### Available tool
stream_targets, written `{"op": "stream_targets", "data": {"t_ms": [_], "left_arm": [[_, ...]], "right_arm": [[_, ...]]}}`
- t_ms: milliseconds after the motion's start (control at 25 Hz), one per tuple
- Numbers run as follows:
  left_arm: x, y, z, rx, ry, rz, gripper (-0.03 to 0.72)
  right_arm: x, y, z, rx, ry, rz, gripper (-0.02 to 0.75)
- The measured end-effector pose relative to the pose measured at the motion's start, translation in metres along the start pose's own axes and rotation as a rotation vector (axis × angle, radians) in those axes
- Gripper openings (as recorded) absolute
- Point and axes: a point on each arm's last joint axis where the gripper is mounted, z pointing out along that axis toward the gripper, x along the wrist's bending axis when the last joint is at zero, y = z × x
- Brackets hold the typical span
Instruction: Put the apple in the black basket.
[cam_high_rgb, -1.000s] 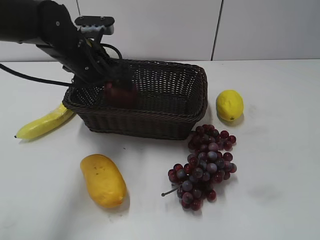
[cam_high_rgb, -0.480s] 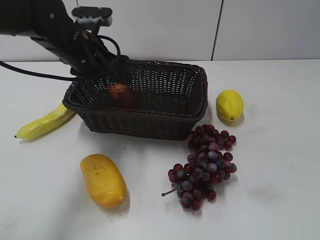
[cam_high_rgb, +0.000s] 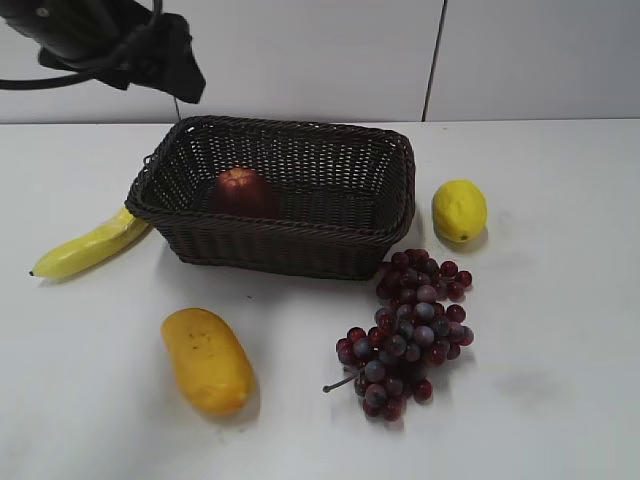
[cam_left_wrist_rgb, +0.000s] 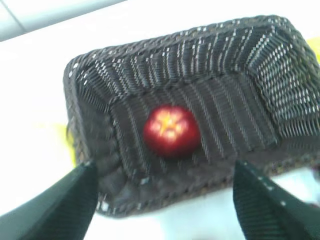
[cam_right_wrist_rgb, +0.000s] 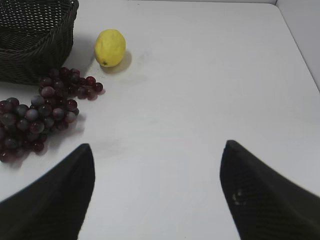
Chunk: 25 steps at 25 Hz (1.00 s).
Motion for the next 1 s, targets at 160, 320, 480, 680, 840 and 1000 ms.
{"op": "stream_targets", "data": {"t_ms": [160,320,480,680,840,1000], "left_arm": [[0.007,-0.010,-0.038,0.051,0.014,-0.012,0.622],[0.023,-0.022,-0.067,0.115,0.071,-0.036,0.614],[0.046,-0.042,-0.089,0.196,0.151,-0.094,0.605],[0.060,-0.087,-0.115,0.223,0.212,-0.182,0.591],[0.053,-0.127,-0.132,0.168,0.240,-0.207,0.591],[0.038,-0.164,-0.147,0.054,0.244,-0.200,0.591]], "right_arm": [[0.000,0.000,0.000,0.000,0.000,0.000,0.591],[0.000,0.000,0.000,0.000,0.000,0.000,0.591],[0.000,0.000,0.000,0.000,0.000,0.000,0.591],[0.000,0.000,0.000,0.000,0.000,0.000,0.591],[0.000,0.000,0.000,0.000,0.000,0.000,0.591],[0.000,0.000,0.000,0.000,0.000,0.000,0.591]]}}
